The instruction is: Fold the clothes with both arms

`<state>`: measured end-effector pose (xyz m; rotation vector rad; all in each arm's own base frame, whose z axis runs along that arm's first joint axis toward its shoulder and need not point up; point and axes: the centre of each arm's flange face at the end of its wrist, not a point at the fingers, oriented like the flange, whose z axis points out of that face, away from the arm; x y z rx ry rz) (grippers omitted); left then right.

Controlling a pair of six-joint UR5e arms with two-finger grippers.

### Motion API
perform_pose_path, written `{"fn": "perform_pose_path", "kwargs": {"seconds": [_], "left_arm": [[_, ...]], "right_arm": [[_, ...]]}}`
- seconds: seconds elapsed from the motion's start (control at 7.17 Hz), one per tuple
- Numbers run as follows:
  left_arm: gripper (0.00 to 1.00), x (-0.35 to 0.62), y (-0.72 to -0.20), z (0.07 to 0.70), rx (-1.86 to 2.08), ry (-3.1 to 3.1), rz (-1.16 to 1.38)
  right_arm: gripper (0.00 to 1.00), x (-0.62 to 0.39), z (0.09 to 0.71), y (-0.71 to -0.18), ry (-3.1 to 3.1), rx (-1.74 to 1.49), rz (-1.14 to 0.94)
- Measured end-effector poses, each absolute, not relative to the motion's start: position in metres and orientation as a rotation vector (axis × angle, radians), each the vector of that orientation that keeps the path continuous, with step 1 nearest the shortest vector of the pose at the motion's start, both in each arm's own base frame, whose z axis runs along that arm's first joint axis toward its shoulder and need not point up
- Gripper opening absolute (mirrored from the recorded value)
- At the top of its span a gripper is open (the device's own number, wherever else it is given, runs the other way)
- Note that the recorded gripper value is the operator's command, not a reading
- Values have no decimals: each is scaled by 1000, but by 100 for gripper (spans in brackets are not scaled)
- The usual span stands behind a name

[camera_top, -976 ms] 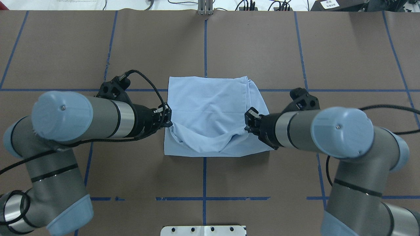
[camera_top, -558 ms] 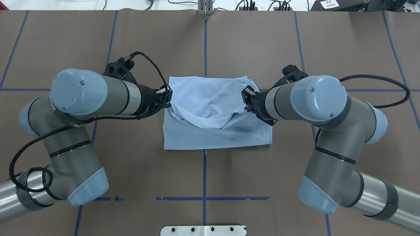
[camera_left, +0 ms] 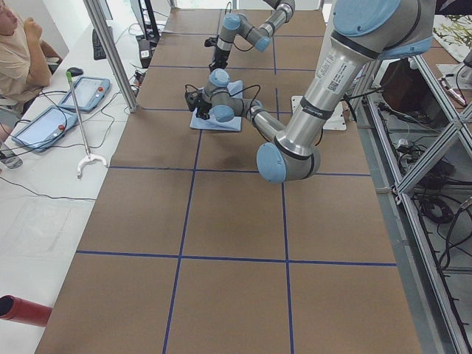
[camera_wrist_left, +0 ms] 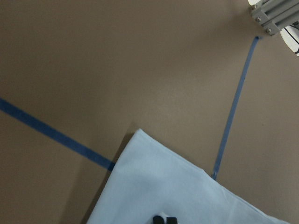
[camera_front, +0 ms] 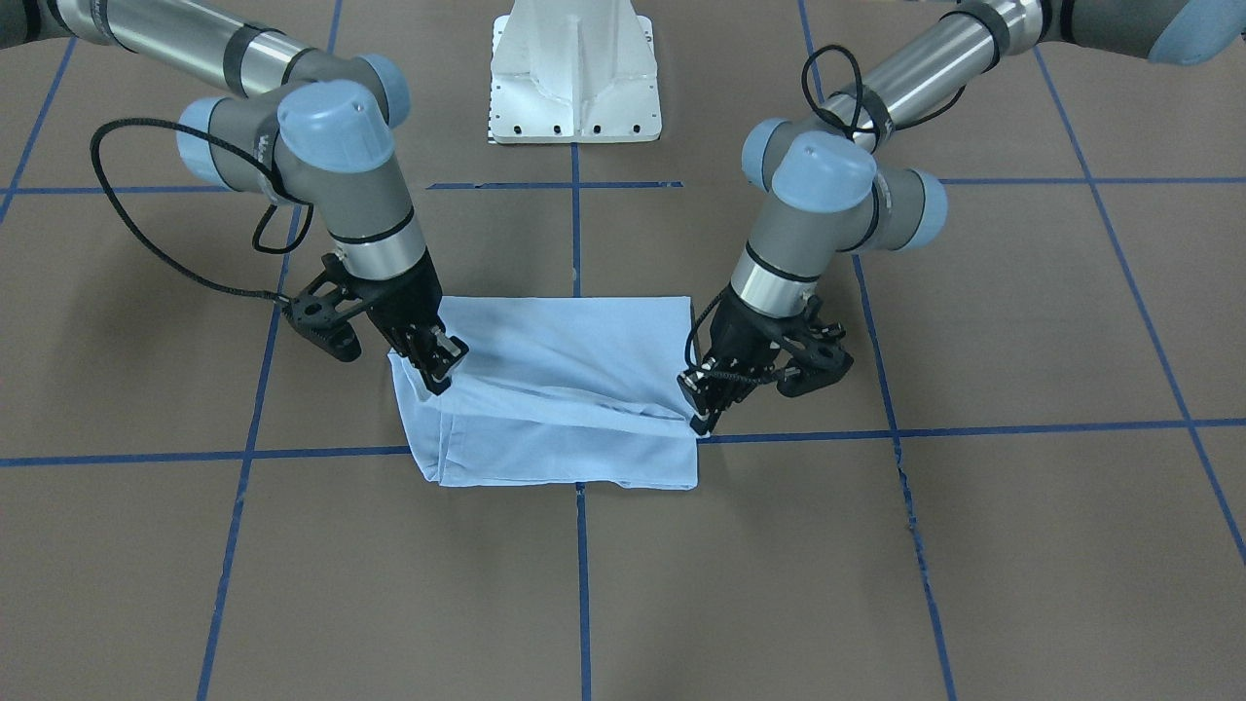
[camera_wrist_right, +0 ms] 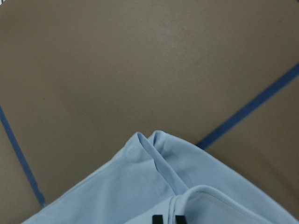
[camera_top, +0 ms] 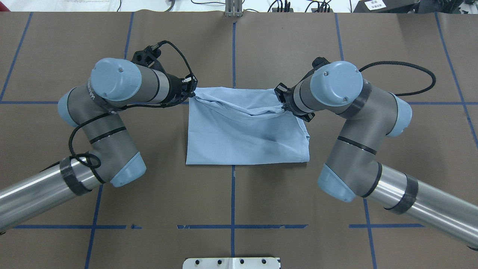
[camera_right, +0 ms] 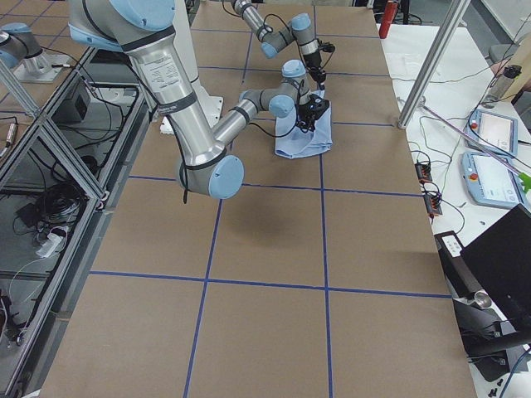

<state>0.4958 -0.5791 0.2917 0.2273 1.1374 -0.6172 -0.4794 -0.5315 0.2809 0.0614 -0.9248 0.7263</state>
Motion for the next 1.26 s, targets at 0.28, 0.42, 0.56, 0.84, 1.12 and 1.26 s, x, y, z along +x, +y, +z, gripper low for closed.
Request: {"fn": "perform_pose_path", "kwargs": {"seconds": [0.28,0.42,0.56,0.84,1.12,1.26], "left_arm": [[100,478,-626,328,362,1094,-592],[100,470,-630,327,386,1098,-584],[100,459,-626,325,391,1113,-561],[100,395,-604,342,439,1114,-375],[100,282,-592,366,491,1040,-175],[100,217,-589,377,506,973,-85]], "right_arm": [[100,-457,307,-615,-880,162,546],[100,-428,317,-639,-881,157,500],[100,-400,329,-645,-893,141,474],[100,-317,374,-647,-900,123,422],[100,-177,442,-659,-887,142,313],[100,-99,467,-660,-874,151,252]]}}
